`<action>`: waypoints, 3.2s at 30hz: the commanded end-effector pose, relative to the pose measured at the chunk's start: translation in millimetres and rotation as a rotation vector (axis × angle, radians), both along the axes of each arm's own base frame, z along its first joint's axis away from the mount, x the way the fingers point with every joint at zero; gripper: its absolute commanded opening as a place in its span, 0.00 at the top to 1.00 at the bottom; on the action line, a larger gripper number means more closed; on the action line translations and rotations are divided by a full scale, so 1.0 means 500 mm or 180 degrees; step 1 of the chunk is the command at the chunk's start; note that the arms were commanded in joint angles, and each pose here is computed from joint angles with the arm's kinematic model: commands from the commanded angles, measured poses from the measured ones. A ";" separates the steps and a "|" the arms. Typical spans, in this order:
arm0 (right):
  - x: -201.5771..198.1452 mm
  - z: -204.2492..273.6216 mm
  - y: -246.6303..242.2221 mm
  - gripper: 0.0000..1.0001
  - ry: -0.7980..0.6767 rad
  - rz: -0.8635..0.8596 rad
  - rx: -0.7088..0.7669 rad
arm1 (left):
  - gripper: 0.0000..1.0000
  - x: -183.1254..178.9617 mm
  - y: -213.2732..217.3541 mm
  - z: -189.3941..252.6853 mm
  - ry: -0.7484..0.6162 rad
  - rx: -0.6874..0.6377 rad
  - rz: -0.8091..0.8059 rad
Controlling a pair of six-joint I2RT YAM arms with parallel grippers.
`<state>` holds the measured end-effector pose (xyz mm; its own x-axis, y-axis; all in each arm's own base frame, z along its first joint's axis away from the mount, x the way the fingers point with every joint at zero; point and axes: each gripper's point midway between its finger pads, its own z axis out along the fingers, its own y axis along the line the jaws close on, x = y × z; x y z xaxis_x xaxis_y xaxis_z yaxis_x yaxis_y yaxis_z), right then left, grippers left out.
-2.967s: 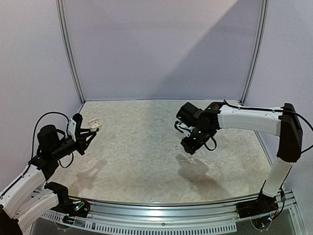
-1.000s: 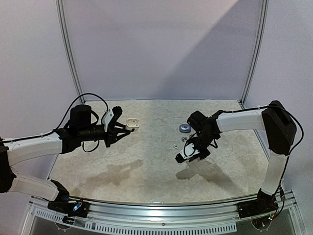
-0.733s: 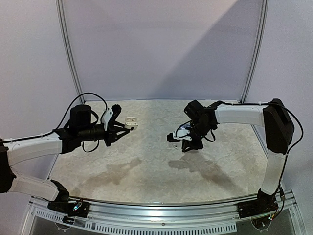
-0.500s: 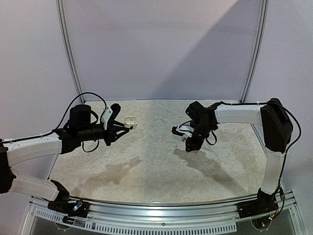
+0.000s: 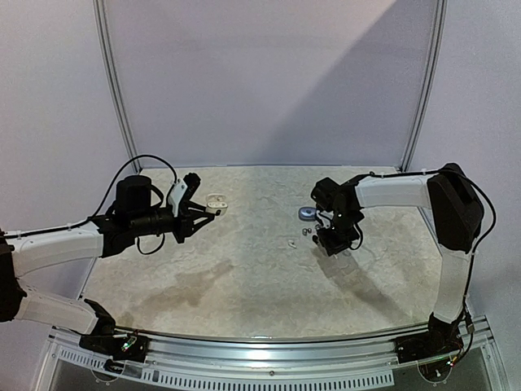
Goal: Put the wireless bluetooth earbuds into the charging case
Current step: Adjust the right earbud at the center of the board, then pick up the right earbud from the center of the board.
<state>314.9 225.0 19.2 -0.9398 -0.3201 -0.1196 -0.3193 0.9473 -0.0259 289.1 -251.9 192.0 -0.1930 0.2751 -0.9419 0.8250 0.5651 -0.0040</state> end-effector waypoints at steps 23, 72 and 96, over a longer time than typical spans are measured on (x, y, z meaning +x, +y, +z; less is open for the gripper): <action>-0.001 -0.004 -0.011 0.59 0.0133 -0.0146 -0.0156 | 1.00 -0.012 -0.002 0.005 -0.0177 0.0019 -0.0060; -0.003 -0.001 0.038 0.61 0.0142 -0.0005 0.0348 | 1.00 -0.016 0.003 -0.001 -0.0149 0.0026 -0.0029; 0.011 0.072 0.016 0.65 -0.0109 0.0457 -0.0067 | 1.00 -0.015 0.001 -0.007 -0.0142 0.0046 -0.0046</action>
<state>316.3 225.2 34.5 -0.9124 -0.3943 -0.1094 -0.3928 0.9189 -0.0359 285.4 -247.7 191.8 -0.1599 0.2808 -0.9464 0.8230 0.5673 0.0292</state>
